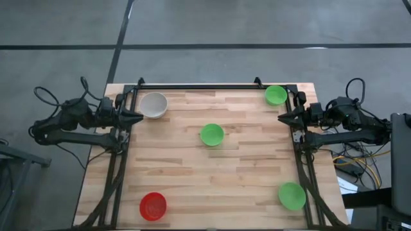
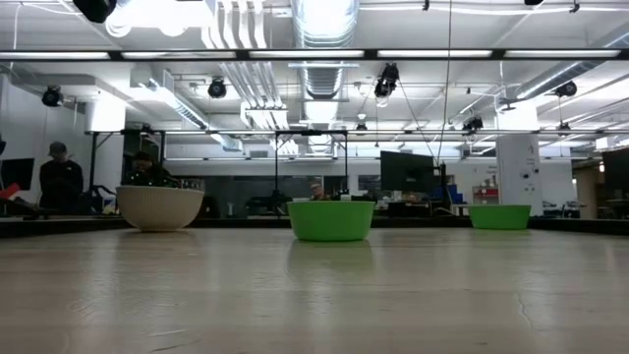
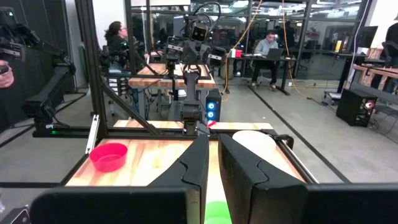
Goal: Nest bowls inside each other
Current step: Stack the middle green bowl on the gray bowl
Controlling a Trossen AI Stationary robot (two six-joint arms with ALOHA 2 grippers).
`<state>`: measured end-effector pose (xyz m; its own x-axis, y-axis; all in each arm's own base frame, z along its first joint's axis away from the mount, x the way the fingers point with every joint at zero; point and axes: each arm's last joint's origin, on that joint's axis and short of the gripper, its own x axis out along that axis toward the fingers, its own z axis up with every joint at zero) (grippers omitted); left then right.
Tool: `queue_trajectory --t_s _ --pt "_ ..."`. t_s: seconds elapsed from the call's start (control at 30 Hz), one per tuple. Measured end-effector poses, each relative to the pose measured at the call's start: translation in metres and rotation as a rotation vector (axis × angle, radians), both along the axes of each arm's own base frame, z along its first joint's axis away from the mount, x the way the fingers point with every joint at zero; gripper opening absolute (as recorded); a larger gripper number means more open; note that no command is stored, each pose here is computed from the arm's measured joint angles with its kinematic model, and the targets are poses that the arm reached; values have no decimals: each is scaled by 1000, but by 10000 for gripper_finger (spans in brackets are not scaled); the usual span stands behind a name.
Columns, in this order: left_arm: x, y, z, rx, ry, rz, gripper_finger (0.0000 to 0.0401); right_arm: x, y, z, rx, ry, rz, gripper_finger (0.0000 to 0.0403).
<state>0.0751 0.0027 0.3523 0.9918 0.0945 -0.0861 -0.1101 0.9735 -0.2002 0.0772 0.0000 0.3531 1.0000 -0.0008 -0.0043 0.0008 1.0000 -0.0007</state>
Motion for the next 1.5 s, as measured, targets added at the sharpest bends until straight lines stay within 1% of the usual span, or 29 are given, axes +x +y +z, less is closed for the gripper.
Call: queue_trajectory --t_s 0.2,0.33,0.43,0.6,0.7,1.0,1.13,1.23,1.3,1.37,1.5 --pt "-1 0 9 0 28 17 42 0 0 0 0 0 0 34" --pt "1 2 13 -19 104 58 42 0 0 0 0 0 0 34" --pt "6 2 17 -19 144 68 42 0 0 0 0 0 0 34" --pt "14 2 27 5 159 79 42 0 0 0 0 0 0 34" --pt "20 2 28 6 188 80 42 0 0 0 0 1 0 34" --pt "36 4 28 -86 228 116 42 0 0 0 0 0 0 34" --pt "46 7 29 -159 243 158 42 0 0 0 0 0 0 34" --pt "56 12 31 -234 250 207 42 0 0 0 0 0 0 34" --pt "65 15 33 -274 262 213 42 0 0 0 0 0 0 34" --pt "75 17 34 -289 285 197 42 0 0 0 0 0 0 34" --pt "97 21 36 -310 322 209 42 0 0 0 0 0 0 34"
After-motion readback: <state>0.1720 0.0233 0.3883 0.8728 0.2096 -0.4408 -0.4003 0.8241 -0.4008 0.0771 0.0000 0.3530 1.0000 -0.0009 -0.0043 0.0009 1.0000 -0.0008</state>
